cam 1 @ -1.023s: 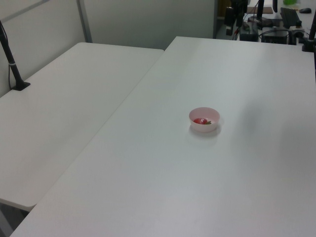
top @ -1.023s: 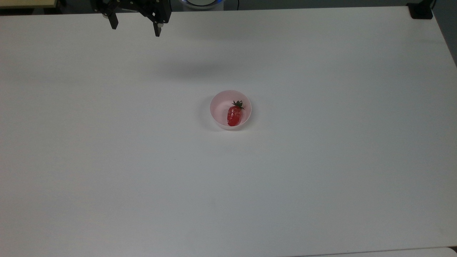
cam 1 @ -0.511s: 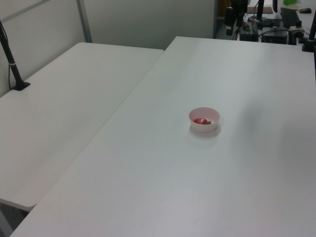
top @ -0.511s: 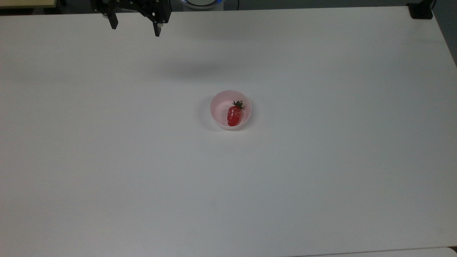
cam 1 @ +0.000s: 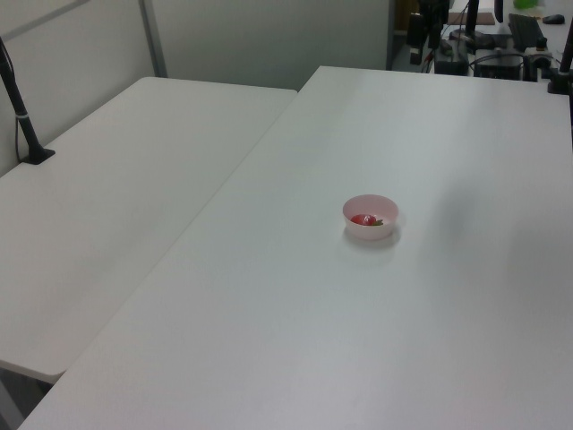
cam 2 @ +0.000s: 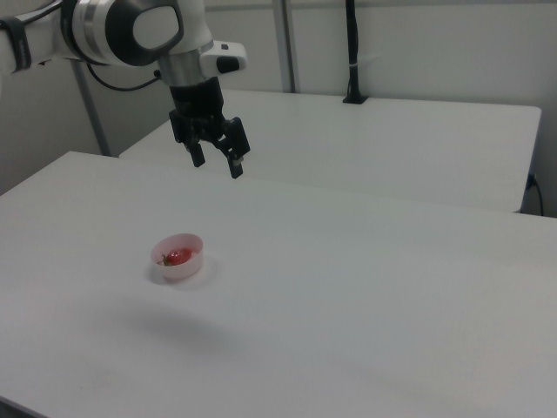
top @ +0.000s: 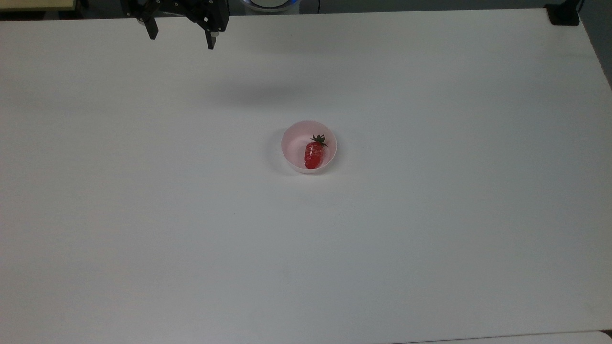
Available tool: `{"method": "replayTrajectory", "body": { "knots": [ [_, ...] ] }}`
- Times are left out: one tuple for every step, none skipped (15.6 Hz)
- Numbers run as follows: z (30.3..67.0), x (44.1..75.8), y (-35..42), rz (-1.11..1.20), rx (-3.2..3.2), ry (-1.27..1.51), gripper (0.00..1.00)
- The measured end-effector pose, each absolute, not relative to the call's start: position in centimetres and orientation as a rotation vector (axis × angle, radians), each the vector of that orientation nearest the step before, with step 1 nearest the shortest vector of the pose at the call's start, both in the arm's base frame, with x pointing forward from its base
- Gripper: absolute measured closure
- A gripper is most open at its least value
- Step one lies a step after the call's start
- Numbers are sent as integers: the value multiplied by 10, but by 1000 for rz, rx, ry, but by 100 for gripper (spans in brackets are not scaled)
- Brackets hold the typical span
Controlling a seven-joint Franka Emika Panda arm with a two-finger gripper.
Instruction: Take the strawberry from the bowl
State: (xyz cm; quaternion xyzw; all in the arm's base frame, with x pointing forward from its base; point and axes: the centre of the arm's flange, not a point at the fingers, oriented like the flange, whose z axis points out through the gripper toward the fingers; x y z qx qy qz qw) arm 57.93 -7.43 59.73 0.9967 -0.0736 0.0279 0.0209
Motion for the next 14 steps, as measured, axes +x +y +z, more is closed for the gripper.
{"method": "replayTrajectory", "body": {
  "knots": [
    [597,579,-74,86,3090,-228,0],
    [597,579,-74,86,3090,-228,0],
    [597,579,-74,86,3090,-228,0],
    [597,579,-74,86,3090,-227,0],
    [597,579,-74,86,3090,-227,0],
    [597,579,-74,86,3090,-227,0],
    [597,580,-74,85,3090,-224,0],
    [596,580,-74,82,3091,-203,0],
    [594,581,-72,77,3093,-164,0],
    [592,582,-70,71,3095,-121,0],
    [590,583,-67,65,3096,-91,0],
    [587,585,-65,56,3096,-74,0],
    [582,587,-63,43,3096,-60,0],
    [575,590,-60,26,3096,-49,0]
  ]
}}
